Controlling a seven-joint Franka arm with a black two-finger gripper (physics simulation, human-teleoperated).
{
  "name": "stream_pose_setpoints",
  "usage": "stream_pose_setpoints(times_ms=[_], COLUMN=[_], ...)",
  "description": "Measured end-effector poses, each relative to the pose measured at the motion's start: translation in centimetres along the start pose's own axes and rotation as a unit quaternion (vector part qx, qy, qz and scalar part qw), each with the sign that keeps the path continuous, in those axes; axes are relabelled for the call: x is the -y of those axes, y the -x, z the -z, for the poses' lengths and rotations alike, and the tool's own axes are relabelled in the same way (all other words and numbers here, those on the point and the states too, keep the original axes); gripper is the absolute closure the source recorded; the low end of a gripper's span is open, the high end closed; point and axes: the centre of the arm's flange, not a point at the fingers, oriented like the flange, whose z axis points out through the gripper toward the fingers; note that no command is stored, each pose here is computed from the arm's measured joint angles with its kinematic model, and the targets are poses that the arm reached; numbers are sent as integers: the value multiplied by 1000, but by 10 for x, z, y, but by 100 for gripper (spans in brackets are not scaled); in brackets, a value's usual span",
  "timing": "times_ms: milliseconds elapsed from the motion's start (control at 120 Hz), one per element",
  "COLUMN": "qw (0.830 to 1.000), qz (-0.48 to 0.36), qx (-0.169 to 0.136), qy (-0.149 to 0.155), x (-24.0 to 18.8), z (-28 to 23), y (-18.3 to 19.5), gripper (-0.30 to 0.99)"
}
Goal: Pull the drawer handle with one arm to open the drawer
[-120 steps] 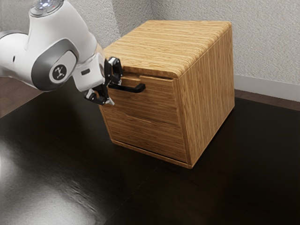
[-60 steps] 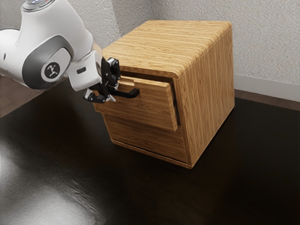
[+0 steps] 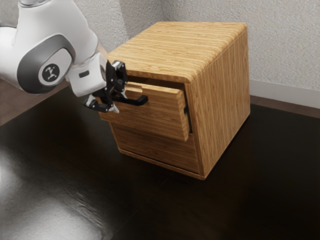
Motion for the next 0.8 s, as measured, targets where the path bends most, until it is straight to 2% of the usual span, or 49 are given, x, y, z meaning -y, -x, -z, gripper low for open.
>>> stream_pose_setpoints(times_ms=[533,800], qw=[1000,1000], qz=[9,7], qx=[0,-2], qy=[0,-25], x=[-10,-6], z=[5,17], y=[3,-3], gripper=[51,50])
